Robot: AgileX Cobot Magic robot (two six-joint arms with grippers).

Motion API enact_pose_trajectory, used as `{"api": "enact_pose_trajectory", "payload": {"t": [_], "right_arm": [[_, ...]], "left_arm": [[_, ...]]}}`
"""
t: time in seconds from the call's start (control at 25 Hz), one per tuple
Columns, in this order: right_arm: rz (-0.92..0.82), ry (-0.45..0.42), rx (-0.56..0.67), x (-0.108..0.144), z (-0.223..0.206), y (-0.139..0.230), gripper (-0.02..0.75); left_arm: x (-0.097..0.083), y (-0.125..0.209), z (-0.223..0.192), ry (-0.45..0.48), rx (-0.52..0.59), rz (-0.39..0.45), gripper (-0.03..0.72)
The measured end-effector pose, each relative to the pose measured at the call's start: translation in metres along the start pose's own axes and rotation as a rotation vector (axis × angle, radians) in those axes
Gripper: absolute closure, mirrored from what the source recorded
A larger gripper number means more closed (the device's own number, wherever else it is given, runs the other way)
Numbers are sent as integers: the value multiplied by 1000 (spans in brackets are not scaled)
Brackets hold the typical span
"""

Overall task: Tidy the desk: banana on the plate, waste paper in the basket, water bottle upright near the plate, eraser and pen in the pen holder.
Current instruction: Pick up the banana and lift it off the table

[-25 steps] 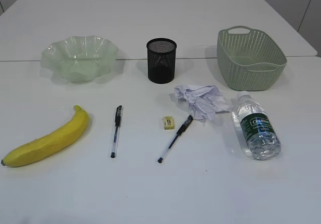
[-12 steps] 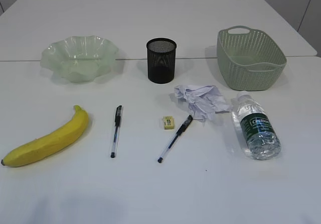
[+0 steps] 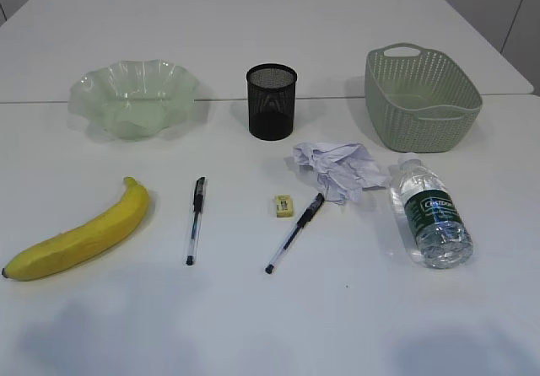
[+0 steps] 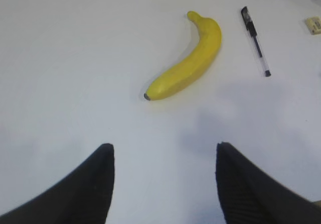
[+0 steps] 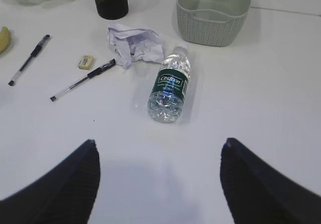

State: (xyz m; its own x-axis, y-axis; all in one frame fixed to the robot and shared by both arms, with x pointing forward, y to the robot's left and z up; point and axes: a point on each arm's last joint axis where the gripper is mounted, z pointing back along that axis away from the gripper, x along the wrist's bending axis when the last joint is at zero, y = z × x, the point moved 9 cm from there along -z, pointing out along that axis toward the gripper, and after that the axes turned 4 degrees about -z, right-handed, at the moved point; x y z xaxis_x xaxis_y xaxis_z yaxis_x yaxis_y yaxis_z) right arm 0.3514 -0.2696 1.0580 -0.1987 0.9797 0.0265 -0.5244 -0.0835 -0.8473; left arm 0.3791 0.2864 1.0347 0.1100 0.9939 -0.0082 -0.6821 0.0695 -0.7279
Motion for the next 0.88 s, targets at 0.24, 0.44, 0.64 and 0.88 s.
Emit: {"api": "enact_pose_trajectory", "payload": {"t": [0.24, 0.44, 0.64, 0.88], "right_arm": [[-27, -30, 74, 3, -16, -17, 180], [-41, -46, 120, 5, -27, -30, 180], [-43, -50, 196, 4, -43, -33, 180], [-10, -60, 268, 2, -61, -44, 180]], "left_arm": [[3, 2, -28, 14, 134, 2, 234], [6, 2, -48, 21, 209, 12, 235], [10, 1, -69, 23, 273, 22, 235], [16, -30, -88, 22, 290, 23, 235]]}}
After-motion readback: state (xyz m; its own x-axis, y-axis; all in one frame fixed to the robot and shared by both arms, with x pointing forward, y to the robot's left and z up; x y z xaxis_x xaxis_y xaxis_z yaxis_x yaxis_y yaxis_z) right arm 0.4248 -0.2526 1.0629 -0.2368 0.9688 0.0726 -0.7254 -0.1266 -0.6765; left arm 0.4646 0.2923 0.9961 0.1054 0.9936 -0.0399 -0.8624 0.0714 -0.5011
